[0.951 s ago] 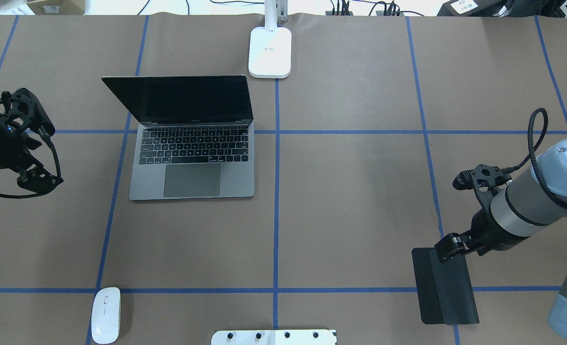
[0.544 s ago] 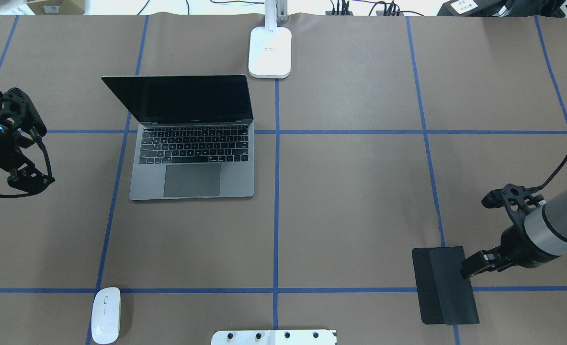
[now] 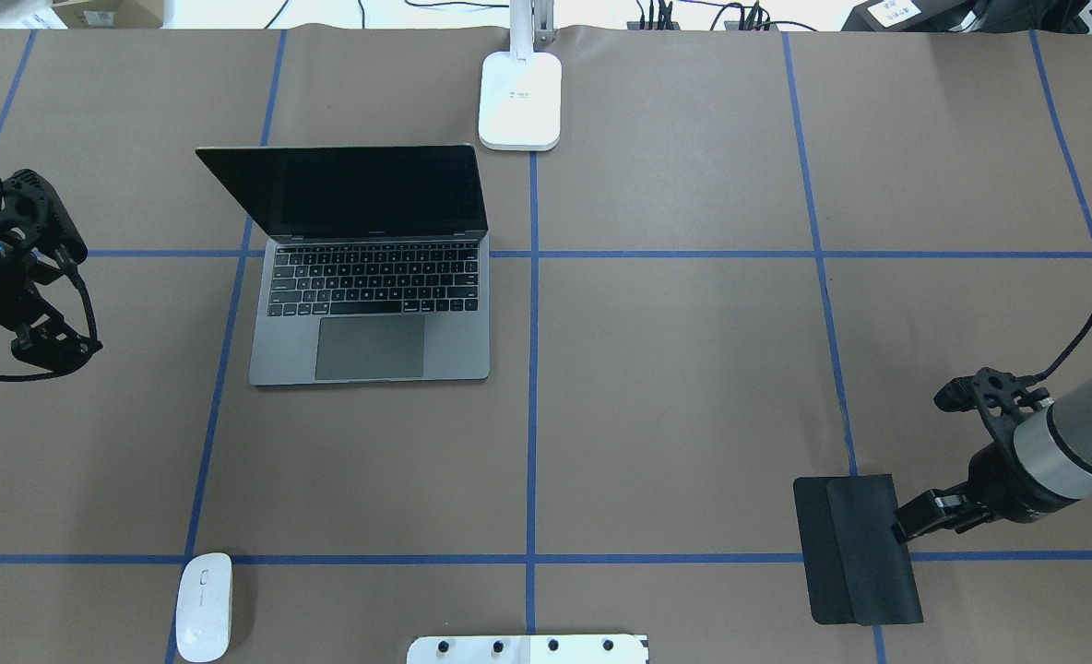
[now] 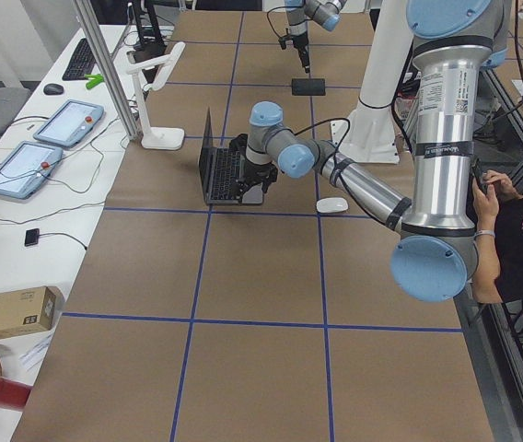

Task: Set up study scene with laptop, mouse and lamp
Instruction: 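Grasp the dark grey mouse pad edge with the right gripper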

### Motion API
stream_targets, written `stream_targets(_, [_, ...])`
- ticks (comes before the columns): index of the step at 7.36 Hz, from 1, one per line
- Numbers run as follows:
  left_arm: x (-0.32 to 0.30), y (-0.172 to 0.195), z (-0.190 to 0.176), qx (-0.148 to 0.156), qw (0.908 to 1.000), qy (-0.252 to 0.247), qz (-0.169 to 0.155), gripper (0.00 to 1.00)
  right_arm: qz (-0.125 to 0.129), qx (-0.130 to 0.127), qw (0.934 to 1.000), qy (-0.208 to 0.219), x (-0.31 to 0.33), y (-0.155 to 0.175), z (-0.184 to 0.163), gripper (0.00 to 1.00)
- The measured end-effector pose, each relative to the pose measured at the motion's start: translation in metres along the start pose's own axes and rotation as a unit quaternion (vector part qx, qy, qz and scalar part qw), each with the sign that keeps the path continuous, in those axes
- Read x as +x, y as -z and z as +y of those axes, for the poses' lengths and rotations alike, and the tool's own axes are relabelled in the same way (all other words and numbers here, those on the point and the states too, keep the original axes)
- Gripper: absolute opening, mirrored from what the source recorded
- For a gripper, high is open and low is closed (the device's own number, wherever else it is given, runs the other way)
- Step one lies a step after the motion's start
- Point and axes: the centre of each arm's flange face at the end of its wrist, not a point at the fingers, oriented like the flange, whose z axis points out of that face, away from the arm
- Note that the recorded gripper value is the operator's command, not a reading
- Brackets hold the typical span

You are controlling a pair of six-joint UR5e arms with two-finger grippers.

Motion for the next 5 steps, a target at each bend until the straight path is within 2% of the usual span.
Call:
stream_targets(3, [-0.002,-0.002,0.003,-0.001,1.0,0.0,-0.002,1.0,0.0,-0.005,1.0,0.002,-0.014,-0.009,-0.01,0.77])
stream_targets(5, [-0.003,-0.004,0.004,-0.002,1.0,0.001,-0.002,1.0,0.001,-0.008,1.0,0.002,-0.018,-0.015,-0.017,0.72])
